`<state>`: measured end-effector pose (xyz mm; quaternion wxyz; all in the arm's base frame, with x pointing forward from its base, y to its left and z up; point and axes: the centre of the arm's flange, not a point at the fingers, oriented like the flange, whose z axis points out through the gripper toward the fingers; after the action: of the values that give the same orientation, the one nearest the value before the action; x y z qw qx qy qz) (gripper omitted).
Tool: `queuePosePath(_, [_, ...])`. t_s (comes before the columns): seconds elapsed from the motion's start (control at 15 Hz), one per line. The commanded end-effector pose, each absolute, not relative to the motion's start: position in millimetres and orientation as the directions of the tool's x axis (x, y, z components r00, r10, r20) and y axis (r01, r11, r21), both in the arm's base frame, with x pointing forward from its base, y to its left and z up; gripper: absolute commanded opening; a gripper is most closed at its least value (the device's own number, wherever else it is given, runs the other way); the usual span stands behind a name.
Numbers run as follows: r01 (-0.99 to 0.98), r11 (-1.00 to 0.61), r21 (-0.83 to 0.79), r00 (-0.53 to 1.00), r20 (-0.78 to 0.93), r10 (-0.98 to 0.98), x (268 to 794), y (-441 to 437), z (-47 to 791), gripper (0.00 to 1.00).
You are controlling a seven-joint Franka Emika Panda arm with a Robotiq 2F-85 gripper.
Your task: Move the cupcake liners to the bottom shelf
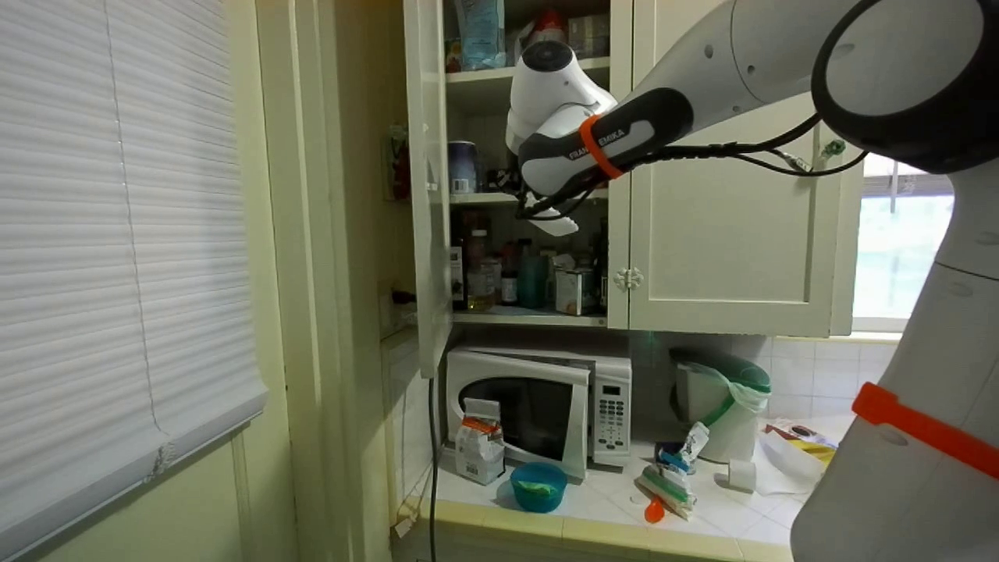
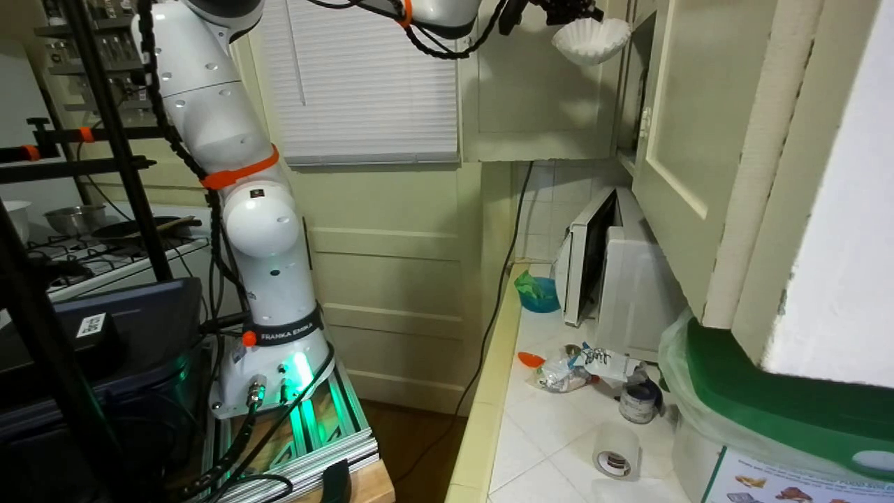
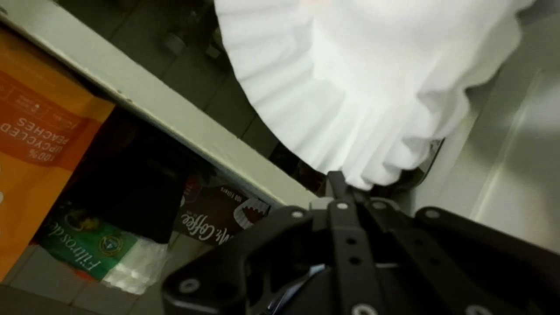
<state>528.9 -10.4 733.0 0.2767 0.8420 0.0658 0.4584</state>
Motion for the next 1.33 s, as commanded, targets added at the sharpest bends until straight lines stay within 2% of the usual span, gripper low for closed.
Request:
queuePosePath(0.0, [-0.147, -0.837, 0.528, 0.635, 0.699, 0.329, 532.5, -16.4, 721.0, 0.00])
queuePosePath(0.93, [-0.094, -0.838, 0.538, 0.685, 0.645, 0.338, 615.3, -38.3, 649.7, 0.00])
queuePosePath(1.27, [-0.080, -0.834, 0.547, 0.656, 0.658, 0.369, 638.8, -39.1, 630.8, 0.00])
